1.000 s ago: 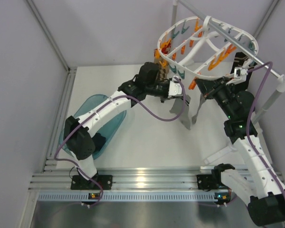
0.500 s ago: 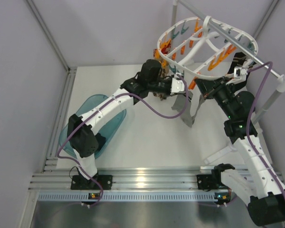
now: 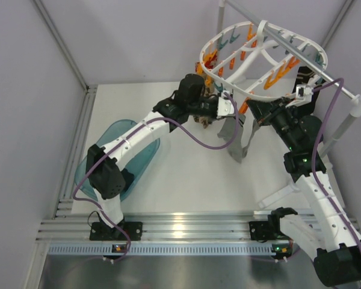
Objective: Clip the socks to the hanger
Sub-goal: Clamp the sock onto the hanger.
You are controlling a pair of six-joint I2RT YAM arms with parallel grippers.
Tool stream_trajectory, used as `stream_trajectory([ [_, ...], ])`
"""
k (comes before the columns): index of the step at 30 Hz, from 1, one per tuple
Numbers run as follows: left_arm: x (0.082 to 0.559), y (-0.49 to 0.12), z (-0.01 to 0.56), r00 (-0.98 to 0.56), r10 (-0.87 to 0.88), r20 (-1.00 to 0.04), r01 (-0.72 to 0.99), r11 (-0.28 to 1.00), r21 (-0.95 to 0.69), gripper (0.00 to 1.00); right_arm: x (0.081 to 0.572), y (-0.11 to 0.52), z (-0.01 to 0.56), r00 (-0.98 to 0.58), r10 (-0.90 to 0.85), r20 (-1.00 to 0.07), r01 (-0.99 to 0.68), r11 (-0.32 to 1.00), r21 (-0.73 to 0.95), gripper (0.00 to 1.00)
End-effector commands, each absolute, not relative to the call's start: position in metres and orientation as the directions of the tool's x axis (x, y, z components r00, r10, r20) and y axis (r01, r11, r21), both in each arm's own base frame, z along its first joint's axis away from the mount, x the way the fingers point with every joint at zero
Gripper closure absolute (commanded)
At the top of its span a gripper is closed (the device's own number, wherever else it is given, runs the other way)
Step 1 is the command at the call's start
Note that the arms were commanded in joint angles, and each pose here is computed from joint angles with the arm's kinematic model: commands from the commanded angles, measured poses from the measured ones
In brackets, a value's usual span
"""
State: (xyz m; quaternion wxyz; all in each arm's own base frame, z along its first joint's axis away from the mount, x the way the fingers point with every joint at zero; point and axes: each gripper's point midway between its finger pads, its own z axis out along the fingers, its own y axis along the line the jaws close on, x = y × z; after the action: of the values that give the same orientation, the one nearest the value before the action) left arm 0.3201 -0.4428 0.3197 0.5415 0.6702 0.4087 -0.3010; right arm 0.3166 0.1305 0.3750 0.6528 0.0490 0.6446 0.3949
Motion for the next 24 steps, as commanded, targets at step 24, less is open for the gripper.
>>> stream_trajectory([
  [24, 0.332, -0.449, 0.373, 0.563, 0.129, -0.816, 0.825, -0.017, 0.566, 1.0, 0.315, 0.134, 0.366, -0.16, 0.515, -0.842, -0.478, 0.706, 0.523, 1.0],
])
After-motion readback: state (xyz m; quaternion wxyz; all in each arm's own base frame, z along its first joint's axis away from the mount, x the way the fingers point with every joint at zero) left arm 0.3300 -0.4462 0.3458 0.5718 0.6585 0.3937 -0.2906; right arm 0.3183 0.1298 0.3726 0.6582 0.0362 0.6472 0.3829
